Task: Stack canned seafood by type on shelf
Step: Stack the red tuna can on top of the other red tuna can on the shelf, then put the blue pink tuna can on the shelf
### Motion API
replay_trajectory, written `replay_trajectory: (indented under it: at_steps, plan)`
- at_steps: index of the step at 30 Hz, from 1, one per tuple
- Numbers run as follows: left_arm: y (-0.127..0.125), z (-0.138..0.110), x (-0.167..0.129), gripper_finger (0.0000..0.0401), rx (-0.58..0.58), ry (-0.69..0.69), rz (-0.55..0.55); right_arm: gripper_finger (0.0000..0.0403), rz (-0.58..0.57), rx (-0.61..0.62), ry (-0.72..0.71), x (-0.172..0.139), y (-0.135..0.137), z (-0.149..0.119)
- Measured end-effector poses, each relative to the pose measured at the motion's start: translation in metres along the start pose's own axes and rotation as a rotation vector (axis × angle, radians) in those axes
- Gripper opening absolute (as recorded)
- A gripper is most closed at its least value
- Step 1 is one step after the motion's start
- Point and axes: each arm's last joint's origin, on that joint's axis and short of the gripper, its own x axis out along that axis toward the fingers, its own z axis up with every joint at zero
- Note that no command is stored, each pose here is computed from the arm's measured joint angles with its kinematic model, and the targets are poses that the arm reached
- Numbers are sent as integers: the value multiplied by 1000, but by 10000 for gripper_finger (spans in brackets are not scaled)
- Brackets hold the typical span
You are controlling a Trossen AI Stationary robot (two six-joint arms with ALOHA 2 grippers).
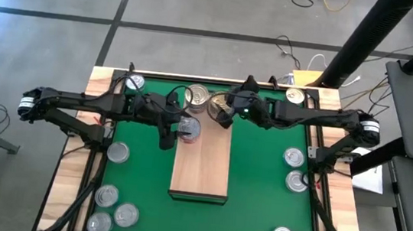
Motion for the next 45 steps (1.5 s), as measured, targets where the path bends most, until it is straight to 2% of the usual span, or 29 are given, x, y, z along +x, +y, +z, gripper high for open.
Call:
replay_trajectory:
  at_steps: [3,6,9,12,14,20,23,26,30,36,41,45]
  plan:
    - [0,2,-1,278,-10,-22,-2,400,19,-5,-39,-23,-5,7]
    - [0,-1,-5,278,-49,15,-3,400,-4,-9,5,-46,-13,4]
    - [-1,-11,-6,278,-77,111,16,400,-174,46,108,-72,-33,-9]
    - [-1,-14,-1,278,-82,98,35,400,-395,152,167,-91,-57,-25]
    - [-1,-14,4,278,-83,49,40,400,-446,199,219,-95,-68,-36]
    - [-3,-12,18,278,-41,-21,16,400,-419,316,404,-76,-87,-75]
    - [-3,-11,18,278,-35,-21,17,400,-424,368,439,-64,-88,-92]
    - [-2,-11,8,278,-33,-6,26,400,-446,377,437,-56,-88,-104]
    - [-2,-4,-19,278,-48,-45,21,400,-559,412,429,-47,-98,-117]
    - [-15,0,-64,278,-48,-193,-43,400,-804,692,375,-30,-138,-144]
    - [-39,-15,-77,278,-9,-253,-165,398,-811,924,382,-17,-154,-171]
    - [-60,-36,-72,278,23,-313,-262,371,-874,1059,389,-11,-158,-184]
